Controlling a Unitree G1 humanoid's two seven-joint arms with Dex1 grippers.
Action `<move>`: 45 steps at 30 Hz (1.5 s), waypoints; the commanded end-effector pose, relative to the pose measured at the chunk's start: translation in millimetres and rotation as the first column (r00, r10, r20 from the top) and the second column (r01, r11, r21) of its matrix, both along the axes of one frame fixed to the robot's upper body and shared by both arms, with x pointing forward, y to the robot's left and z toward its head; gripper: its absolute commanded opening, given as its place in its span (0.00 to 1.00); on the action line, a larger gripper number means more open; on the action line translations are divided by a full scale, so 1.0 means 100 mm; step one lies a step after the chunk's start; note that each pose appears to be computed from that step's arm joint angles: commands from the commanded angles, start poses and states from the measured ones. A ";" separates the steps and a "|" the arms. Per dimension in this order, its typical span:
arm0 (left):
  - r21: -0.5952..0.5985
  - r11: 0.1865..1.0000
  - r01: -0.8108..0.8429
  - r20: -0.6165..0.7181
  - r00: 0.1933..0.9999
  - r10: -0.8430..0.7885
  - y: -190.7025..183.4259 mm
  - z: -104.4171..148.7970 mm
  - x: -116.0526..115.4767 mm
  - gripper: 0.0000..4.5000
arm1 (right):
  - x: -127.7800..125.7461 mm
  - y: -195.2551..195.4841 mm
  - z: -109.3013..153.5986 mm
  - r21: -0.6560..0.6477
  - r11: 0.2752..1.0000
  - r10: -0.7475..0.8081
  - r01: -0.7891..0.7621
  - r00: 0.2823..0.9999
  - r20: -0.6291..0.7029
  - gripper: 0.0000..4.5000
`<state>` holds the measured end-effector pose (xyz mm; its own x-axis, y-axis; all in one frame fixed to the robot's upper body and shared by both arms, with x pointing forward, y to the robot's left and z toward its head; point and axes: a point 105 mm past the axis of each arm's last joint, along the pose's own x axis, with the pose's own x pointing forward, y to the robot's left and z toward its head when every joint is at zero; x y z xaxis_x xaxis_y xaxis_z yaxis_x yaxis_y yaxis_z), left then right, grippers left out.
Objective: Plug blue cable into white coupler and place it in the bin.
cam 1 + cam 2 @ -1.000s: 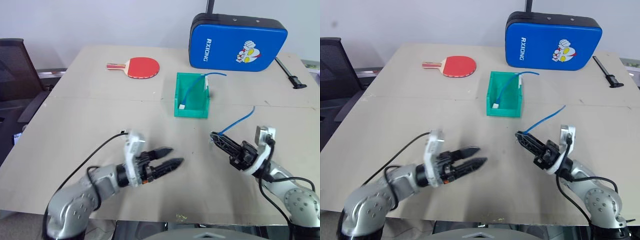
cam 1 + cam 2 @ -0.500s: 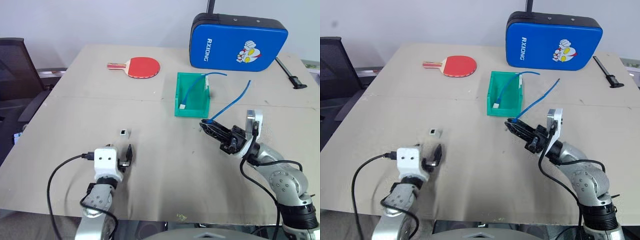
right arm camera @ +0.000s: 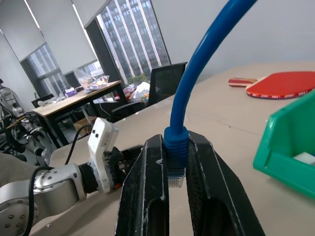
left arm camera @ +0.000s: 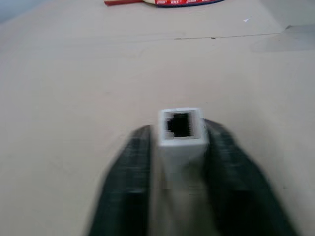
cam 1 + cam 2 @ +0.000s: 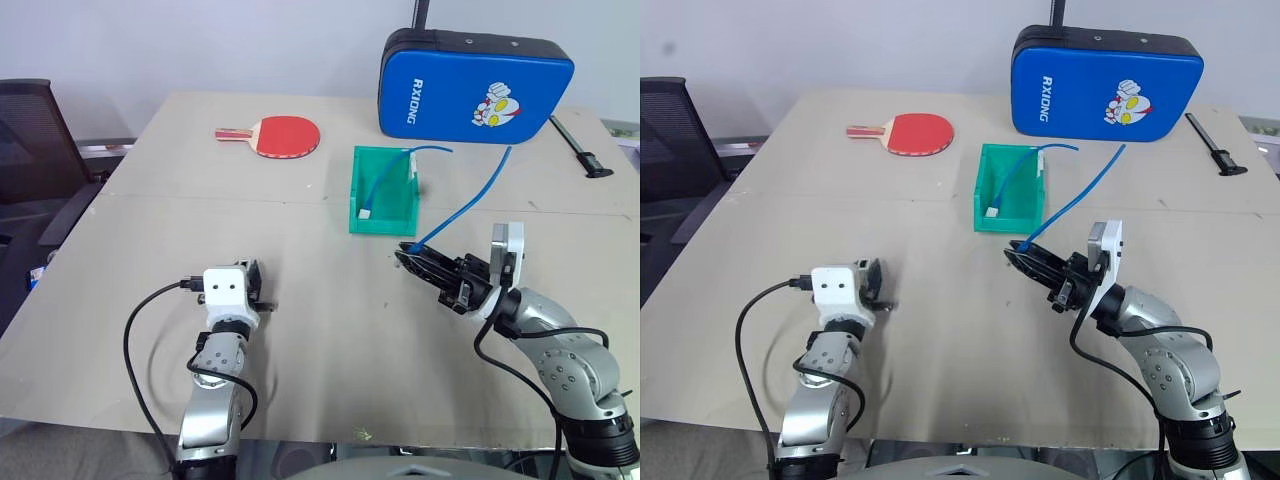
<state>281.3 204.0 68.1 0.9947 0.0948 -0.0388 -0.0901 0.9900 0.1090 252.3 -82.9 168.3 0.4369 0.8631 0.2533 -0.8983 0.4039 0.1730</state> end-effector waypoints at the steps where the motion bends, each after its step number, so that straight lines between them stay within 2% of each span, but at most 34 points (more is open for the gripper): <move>1: -0.031 0.999 0.023 -0.087 0.996 -0.026 -0.04 -0.18 -0.08 0.08 | -0.06 0.03 0.12 0.000 1.000 0.015 -0.015 0.998 0.068 0.00; 4: -0.022 0.996 0.081 -0.037 0.996 -0.082 -0.11 -0.05 -0.01 0.08 | -0.06 0.08 0.15 -0.023 0.999 0.028 -0.026 0.994 0.102 0.00; 8: 0.005 0.957 0.289 0.084 0.954 -0.288 -0.48 0.31 0.14 0.08 | -0.03 0.26 0.24 -0.088 0.995 0.072 -0.054 0.975 0.211 0.00; 10: 0.068 0.911 0.406 0.134 0.902 -0.411 -0.69 0.49 0.19 0.08 | 0.04 0.39 0.26 -0.139 0.989 0.084 -0.046 0.955 0.283 0.00; 13: 0.161 0.883 0.441 0.206 0.860 -0.467 -0.82 0.74 0.28 0.08 | 0.25 0.55 0.32 -0.166 0.985 0.027 0.041 0.922 0.386 0.00; 17: 0.230 0.858 0.458 0.333 0.792 -0.512 -1.04 1.18 0.37 0.08 | 0.48 0.78 0.59 -0.033 0.991 -0.101 0.131 0.883 0.457 0.00; 19: 0.251 0.845 0.472 0.357 0.766 -0.534 -1.12 1.27 0.35 0.08 | 0.53 0.83 0.63 0.002 0.989 -0.134 0.150 0.879 0.457 0.00; 31: 0.262 0.829 0.495 0.377 0.738 -0.560 -1.24 1.34 0.29 0.08 | 0.58 0.86 0.55 -0.022 0.981 -0.157 0.191 0.866 0.475 0.00; 36: 0.264 0.824 0.502 0.371 0.736 -0.567 -1.27 1.32 0.28 0.08 | 0.60 0.91 0.45 -0.112 0.972 -0.126 0.206 0.863 0.490 0.00; 45: 0.274 0.813 0.514 0.355 0.732 -0.582 -1.30 1.29 0.28 0.08 | 0.62 0.93 0.33 -0.193 0.955 -0.112 0.227 0.873 0.474 0.00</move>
